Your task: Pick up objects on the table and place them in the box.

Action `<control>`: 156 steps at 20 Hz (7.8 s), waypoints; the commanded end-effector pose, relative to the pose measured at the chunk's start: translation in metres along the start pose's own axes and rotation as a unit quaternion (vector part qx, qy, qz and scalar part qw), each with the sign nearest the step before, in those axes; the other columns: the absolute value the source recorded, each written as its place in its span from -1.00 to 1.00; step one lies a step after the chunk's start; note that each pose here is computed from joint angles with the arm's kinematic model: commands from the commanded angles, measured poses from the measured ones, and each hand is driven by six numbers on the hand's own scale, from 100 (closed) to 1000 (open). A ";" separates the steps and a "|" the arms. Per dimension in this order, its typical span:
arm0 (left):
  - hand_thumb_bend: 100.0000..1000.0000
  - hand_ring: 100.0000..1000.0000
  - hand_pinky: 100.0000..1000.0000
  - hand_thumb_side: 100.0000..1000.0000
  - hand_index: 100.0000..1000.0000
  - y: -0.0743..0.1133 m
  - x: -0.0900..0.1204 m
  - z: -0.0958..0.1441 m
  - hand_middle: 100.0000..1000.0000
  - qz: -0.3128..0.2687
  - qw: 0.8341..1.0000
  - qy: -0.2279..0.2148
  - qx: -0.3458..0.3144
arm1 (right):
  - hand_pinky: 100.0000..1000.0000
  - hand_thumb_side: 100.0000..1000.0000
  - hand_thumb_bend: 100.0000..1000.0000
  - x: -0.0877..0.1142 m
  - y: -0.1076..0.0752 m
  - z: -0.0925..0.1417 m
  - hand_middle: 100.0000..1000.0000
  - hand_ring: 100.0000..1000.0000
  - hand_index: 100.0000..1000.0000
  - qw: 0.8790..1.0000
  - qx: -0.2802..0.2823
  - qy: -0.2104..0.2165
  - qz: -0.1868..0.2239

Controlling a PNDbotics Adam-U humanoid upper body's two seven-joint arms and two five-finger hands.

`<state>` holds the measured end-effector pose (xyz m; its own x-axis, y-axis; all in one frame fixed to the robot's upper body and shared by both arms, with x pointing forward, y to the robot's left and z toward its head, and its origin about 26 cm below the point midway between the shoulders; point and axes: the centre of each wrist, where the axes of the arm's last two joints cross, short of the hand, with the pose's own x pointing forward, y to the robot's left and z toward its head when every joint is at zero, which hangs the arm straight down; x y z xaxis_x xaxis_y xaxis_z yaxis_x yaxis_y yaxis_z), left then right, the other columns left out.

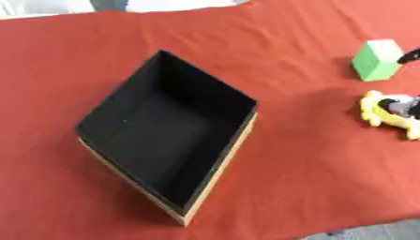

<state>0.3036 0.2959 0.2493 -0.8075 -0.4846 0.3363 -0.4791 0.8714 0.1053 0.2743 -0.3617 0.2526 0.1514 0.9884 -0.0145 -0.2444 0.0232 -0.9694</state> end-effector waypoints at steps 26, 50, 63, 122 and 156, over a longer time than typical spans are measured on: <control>-1.00 0.62 -0.06 -0.16 0.55 0.008 0.001 0.000 0.32 -0.015 1.000 -0.003 -0.009 | 0.90 -0.25 -0.22 -0.005 -0.001 0.005 0.86 1.00 0.87 0.999 0.039 0.007 0.010; -1.00 0.63 -0.06 -0.14 0.55 0.012 -0.001 0.004 0.32 -0.028 0.999 0.005 -0.014 | 0.91 -0.56 0.11 -0.013 -0.007 0.008 0.85 1.00 0.87 0.994 0.054 0.091 -0.023; -1.00 0.63 -0.06 -0.16 0.55 0.013 -0.001 0.005 0.32 -0.030 0.999 0.007 -0.011 | 0.90 -0.57 0.11 -0.029 -0.008 -0.003 0.86 1.00 0.88 0.984 0.069 0.149 -0.065; -1.00 0.63 -0.06 -0.18 0.55 0.013 -0.001 0.005 0.32 -0.029 0.999 0.006 -0.013 | -0.61 -1.00 -0.54 -0.009 -0.020 0.003 -0.40 -0.38 -0.28 0.994 -0.004 0.087 -0.068; -1.00 0.63 -0.05 -0.22 0.56 0.010 -0.001 0.007 0.32 -0.019 1.000 0.009 -0.019 | -0.57 -1.00 -0.75 0.062 -0.064 0.010 -0.39 -0.42 -0.25 0.953 -0.195 -0.223 0.058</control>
<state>0.2998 0.3038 0.2357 -0.7735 -0.5096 0.3770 -0.4942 0.8572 0.1448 0.2934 -0.3032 0.3085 -0.2704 0.9590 -0.0845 0.1425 -0.0470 -0.9887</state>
